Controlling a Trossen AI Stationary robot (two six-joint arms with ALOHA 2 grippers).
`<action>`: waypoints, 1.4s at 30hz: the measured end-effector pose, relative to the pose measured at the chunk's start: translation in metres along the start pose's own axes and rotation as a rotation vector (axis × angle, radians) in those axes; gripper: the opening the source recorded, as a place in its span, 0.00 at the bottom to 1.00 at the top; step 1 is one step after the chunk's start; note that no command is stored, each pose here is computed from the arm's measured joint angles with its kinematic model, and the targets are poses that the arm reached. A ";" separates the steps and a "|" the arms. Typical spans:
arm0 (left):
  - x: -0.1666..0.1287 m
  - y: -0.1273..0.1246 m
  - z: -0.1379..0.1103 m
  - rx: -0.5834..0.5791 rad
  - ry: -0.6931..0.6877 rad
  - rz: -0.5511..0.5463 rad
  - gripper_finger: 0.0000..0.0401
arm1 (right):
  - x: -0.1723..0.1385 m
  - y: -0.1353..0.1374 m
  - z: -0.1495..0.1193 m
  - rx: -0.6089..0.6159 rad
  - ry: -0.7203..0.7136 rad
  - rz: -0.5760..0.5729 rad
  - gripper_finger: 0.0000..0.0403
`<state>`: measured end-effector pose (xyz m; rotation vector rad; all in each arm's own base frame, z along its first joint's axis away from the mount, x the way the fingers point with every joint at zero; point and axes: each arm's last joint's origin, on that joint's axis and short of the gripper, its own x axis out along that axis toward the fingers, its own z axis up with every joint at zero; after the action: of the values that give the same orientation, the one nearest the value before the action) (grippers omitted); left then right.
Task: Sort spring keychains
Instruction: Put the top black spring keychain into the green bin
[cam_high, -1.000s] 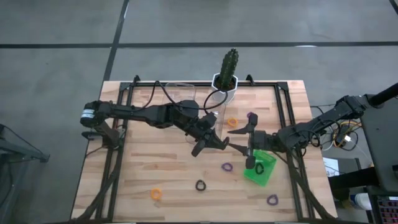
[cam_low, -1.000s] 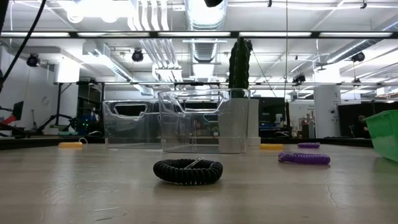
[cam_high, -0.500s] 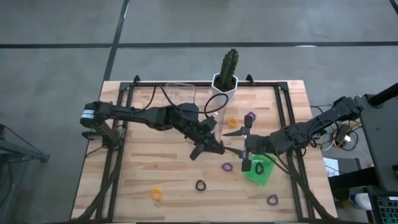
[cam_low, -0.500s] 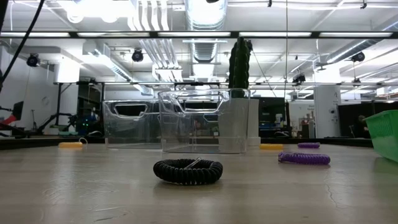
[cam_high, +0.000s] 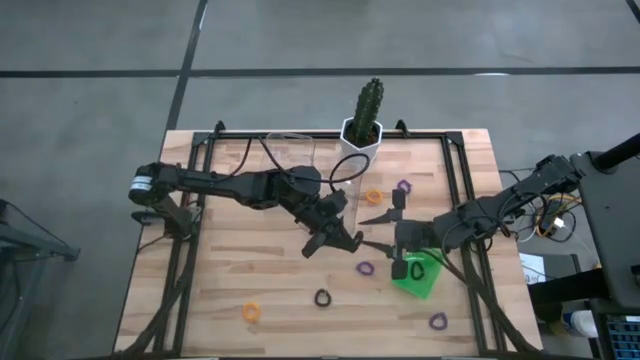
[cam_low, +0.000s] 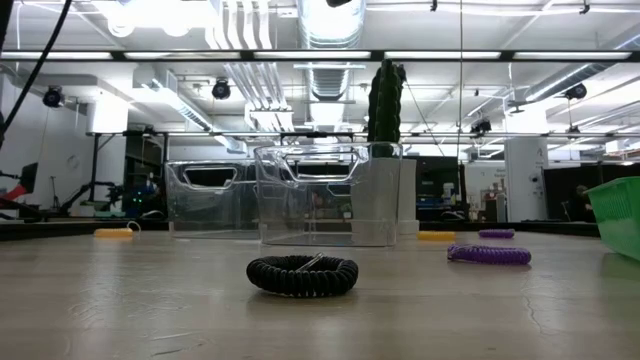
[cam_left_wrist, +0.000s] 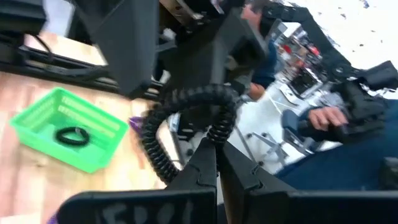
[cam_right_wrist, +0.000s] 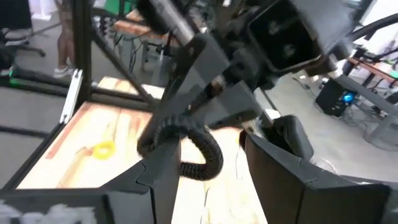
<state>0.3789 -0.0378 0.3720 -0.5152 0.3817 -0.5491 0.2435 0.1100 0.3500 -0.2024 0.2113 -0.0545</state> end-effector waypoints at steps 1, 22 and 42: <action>0.000 0.000 0.000 -0.001 0.008 -0.015 0.00 | 0.000 0.000 0.000 -0.004 0.009 0.005 0.45; 0.000 -0.002 -0.001 -0.005 0.023 -0.048 0.00 | -0.001 0.002 0.004 0.010 -0.026 0.065 0.45; 0.001 -0.004 0.000 -0.014 0.012 -0.058 0.00 | 0.003 -0.001 0.006 0.003 -0.048 0.067 0.42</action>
<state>0.3782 -0.0411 0.3740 -0.5377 0.3835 -0.6058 0.2477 0.1104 0.3550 -0.1930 0.1704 0.0170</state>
